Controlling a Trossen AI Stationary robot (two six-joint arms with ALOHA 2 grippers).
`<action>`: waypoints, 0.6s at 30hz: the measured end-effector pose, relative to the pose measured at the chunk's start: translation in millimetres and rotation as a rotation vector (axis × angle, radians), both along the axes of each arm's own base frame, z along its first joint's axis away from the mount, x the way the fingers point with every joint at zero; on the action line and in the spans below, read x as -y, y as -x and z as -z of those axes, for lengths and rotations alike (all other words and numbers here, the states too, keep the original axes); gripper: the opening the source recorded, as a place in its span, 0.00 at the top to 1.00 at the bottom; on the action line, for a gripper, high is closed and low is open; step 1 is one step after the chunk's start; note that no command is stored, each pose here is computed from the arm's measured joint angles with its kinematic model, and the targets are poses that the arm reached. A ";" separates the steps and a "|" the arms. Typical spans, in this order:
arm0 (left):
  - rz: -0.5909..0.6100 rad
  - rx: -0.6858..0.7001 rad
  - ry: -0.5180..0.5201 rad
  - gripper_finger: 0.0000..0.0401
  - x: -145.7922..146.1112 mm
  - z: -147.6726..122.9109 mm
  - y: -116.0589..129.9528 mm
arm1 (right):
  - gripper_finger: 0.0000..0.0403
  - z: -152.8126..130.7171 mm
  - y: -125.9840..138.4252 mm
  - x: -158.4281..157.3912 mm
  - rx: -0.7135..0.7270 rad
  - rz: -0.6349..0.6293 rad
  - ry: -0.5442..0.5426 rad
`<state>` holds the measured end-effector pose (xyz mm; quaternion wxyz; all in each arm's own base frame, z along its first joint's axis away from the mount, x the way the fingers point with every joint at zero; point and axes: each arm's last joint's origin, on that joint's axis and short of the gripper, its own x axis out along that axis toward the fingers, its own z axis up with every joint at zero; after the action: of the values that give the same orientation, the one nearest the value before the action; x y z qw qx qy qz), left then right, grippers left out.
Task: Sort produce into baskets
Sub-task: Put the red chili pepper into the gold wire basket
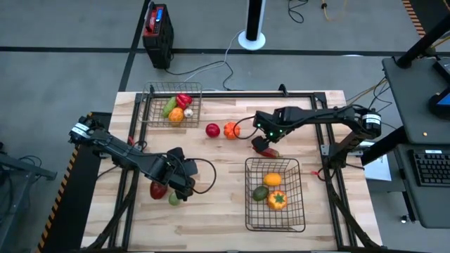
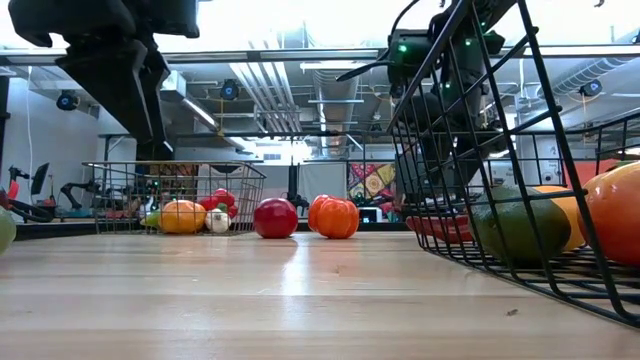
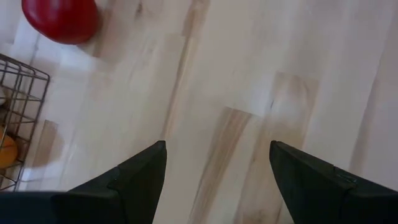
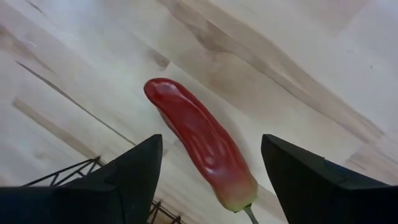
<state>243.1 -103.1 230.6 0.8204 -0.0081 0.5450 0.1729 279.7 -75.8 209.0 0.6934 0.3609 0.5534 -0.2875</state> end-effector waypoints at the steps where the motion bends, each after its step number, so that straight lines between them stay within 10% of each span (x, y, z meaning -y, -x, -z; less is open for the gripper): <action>1: 0.000 0.000 -0.001 0.34 0.0 0.0 0.0 | 0.34 1.1 -0.3 -0.5 0.004 0.000 0.001; 18: 0.000 0.001 -0.002 0.34 -0.1 0.0 0.0 | 0.33 9.7 -3.4 -15.3 0.022 -0.050 0.010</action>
<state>243.2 -103.0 230.6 0.8206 -0.0075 0.5444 0.1737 283.1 -60.5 199.3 0.7084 0.3466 0.5529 -0.2690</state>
